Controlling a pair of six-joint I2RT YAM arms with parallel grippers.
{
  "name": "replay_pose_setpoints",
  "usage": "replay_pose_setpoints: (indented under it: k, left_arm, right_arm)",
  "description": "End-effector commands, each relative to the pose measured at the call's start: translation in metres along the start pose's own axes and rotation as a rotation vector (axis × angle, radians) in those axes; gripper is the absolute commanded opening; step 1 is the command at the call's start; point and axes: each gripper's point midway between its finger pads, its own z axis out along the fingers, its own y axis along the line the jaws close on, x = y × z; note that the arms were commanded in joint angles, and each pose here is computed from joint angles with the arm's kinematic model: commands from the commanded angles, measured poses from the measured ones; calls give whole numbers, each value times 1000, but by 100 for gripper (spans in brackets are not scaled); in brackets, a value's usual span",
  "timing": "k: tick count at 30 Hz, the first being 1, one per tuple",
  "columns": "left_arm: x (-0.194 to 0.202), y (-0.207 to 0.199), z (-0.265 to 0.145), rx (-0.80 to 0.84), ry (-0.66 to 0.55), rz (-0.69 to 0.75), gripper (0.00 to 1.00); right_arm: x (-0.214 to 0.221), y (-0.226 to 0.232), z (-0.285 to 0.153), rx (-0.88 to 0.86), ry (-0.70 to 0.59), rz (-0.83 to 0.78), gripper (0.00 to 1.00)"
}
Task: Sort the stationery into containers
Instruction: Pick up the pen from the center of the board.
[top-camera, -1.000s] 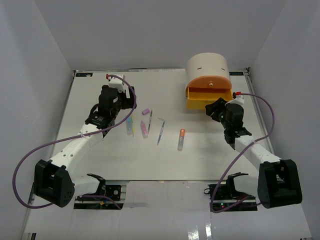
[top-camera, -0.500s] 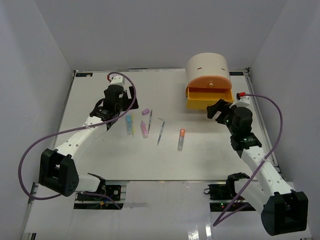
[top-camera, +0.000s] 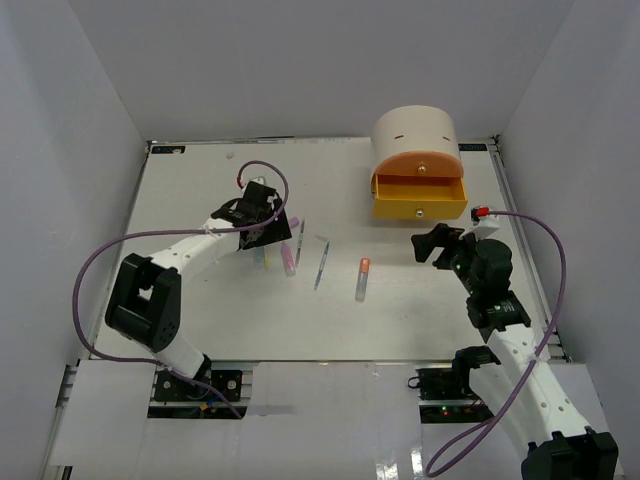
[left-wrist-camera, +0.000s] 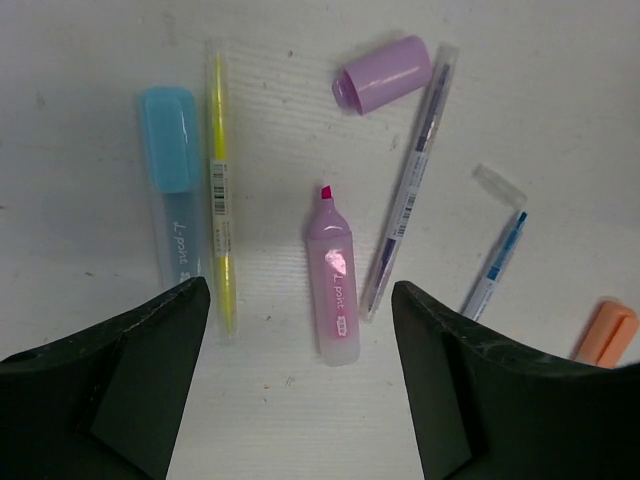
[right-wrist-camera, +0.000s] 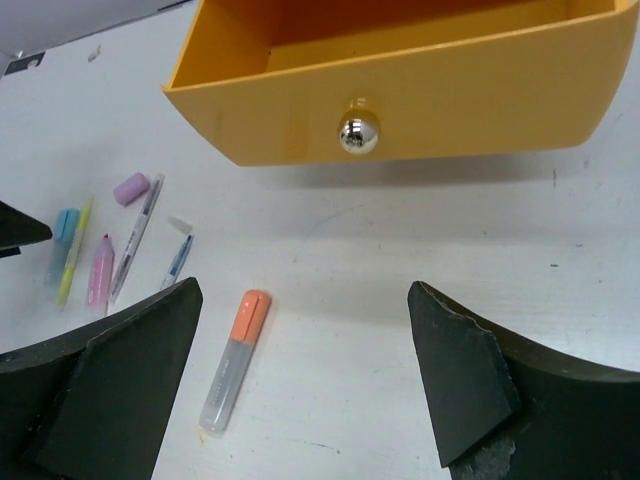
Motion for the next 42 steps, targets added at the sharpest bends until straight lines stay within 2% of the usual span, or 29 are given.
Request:
replay_pose_setpoints:
  k: [1, 12, 31, 42]
  left_arm:
    - [-1, -10, -3, -7, 17, -34, 84]
    - [16, 6, 24, -120, 82, -5, 63]
    - [28, 25, 39, -211, 122, 27, 58]
    - [30, 24, 45, -211, 146, 33, 46]
  right_arm:
    - [6, 7, -4, -52, 0, -27, 90]
    - [20, 6, -9, -66, 0, -52, 90]
    - [27, 8, -10, -75, 11, -53, 90]
    - [27, 8, -10, -76, 13, -53, 90]
